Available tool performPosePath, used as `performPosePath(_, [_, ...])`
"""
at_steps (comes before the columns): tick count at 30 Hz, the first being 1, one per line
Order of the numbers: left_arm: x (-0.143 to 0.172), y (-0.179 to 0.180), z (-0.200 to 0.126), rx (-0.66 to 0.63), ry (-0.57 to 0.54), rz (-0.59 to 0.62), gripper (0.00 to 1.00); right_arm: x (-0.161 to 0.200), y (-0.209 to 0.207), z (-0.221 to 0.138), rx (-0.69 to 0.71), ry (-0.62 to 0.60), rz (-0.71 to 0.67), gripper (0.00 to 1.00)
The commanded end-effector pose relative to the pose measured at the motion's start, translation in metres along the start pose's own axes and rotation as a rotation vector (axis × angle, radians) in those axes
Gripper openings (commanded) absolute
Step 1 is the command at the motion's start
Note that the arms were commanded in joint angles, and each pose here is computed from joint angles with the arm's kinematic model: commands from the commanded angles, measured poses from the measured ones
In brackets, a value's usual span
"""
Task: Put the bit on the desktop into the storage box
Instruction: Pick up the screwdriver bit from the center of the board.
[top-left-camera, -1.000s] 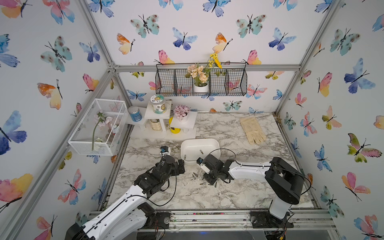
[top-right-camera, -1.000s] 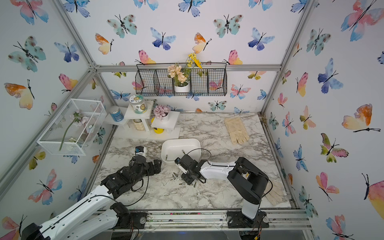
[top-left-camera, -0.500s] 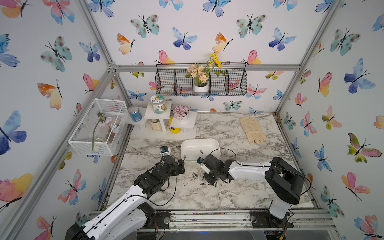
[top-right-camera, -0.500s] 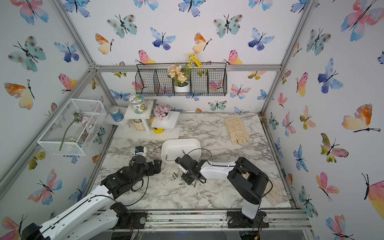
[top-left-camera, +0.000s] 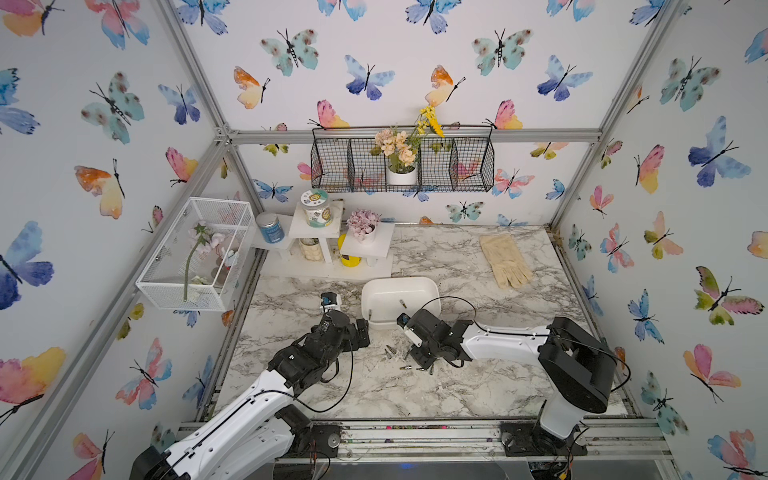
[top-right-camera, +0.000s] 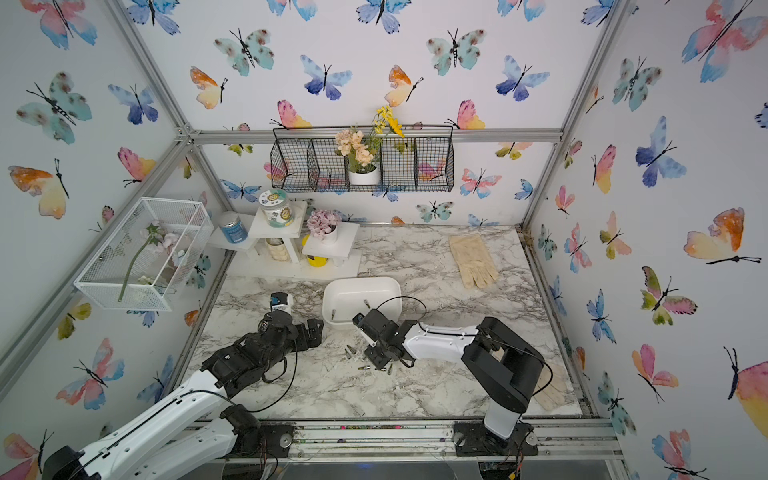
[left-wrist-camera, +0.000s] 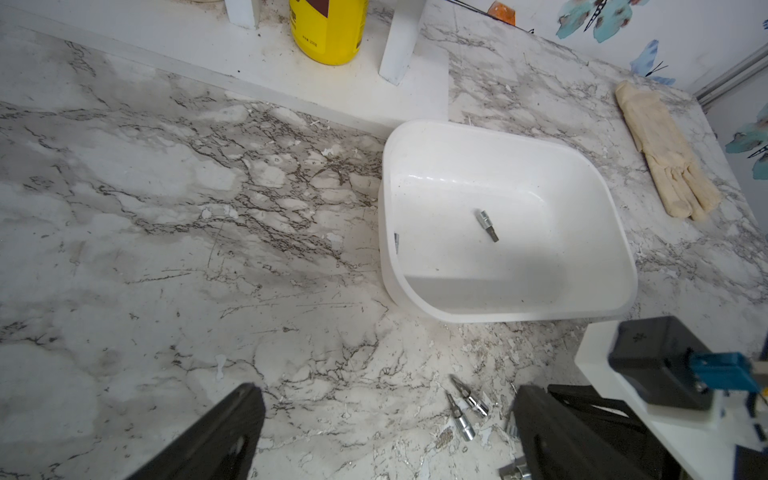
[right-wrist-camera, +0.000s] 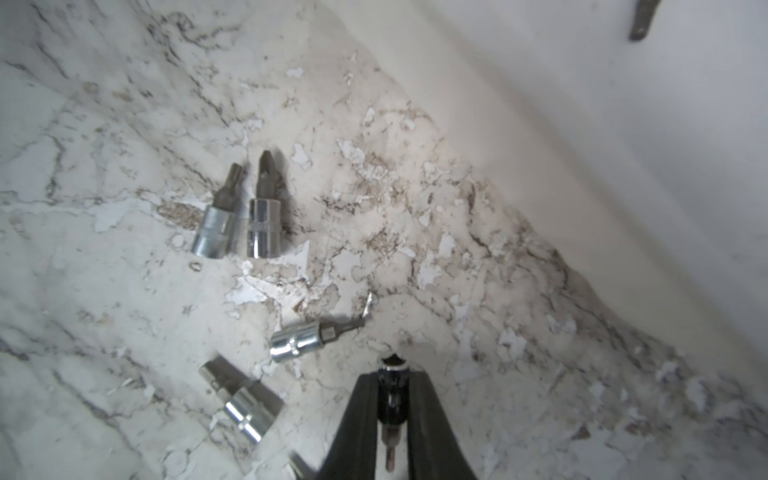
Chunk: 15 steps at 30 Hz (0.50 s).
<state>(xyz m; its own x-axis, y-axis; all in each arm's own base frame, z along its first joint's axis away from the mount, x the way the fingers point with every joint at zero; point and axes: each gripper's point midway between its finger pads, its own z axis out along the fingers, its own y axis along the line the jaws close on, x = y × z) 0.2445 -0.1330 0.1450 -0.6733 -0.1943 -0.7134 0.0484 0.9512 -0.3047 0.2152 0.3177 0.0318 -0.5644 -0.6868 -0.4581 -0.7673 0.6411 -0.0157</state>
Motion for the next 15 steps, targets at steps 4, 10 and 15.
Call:
performPosePath(4, [-0.002, 0.003, -0.002, -0.011, -0.012, -0.013, 0.99, -0.027, -0.009, -0.042, 0.039, -0.107, 0.049, 0.14])
performPosePath(10, [0.001, 0.003, 0.0, -0.011, -0.002, -0.014, 0.99, -0.062, -0.017, -0.069, 0.049, -0.189, 0.084, 0.14])
performPosePath(15, [0.003, 0.003, 0.0, -0.008, 0.006, -0.012, 0.99, -0.099, -0.035, -0.076, 0.053, -0.251, 0.124, 0.14])
